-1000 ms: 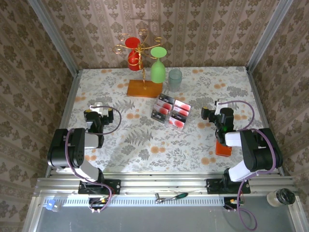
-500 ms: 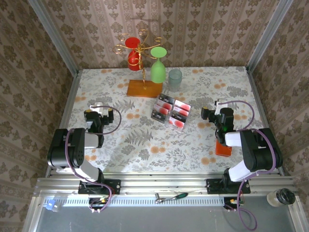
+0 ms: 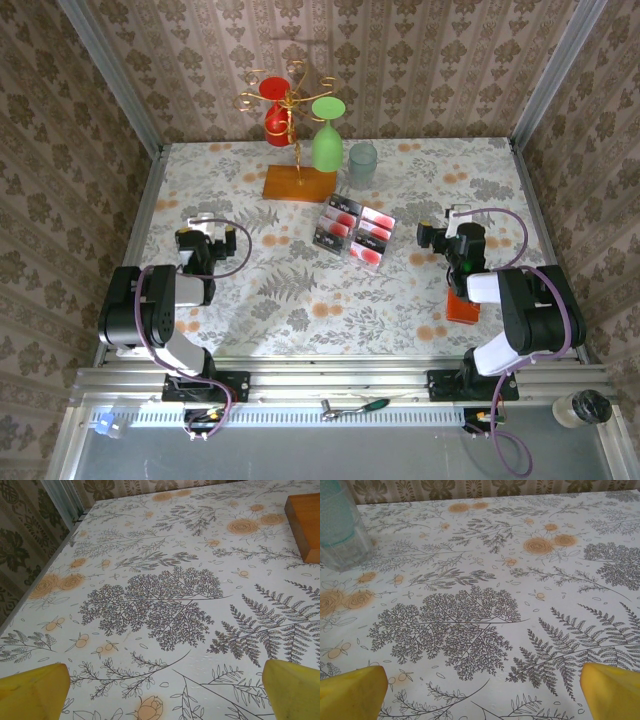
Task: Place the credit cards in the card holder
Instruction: Move the storage box to the center of the table.
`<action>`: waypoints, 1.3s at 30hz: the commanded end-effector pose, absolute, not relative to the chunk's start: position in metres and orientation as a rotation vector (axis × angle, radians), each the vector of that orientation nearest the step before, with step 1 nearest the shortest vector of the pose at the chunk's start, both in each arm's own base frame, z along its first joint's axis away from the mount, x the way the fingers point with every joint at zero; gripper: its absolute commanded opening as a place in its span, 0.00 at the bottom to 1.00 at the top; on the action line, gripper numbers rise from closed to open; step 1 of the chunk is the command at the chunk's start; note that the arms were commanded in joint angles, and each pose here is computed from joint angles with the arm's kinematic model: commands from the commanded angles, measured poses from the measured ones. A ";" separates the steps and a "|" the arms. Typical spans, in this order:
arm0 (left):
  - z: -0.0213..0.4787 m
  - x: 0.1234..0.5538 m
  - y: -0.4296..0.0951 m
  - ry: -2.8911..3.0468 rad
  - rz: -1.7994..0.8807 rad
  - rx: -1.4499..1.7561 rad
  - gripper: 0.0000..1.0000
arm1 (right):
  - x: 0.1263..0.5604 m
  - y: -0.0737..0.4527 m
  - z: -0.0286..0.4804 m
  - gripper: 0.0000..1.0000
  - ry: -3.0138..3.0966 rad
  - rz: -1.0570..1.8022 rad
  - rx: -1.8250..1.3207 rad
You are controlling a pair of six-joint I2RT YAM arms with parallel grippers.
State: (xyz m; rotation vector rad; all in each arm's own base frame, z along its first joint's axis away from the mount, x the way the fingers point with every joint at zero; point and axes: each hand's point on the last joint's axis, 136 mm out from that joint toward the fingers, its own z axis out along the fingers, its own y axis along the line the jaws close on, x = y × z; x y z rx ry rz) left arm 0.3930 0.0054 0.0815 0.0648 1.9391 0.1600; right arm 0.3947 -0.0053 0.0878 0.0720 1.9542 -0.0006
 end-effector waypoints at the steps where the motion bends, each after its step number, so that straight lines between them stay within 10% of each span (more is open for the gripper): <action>1: 0.097 0.401 0.006 1.901 0.138 0.043 1.00 | 0.402 -0.004 0.096 1.00 1.936 0.017 0.054; 10: 0.120 0.403 0.006 1.948 0.165 0.053 1.00 | 0.392 -0.025 0.182 1.00 1.911 -0.022 0.250; 20: 0.206 0.397 -0.014 1.947 0.071 -0.094 1.00 | 0.363 0.038 0.250 1.00 1.831 0.665 0.403; 39: 0.083 0.377 -0.151 2.553 0.079 0.108 1.00 | 0.276 0.129 0.060 0.72 2.632 0.201 0.109</action>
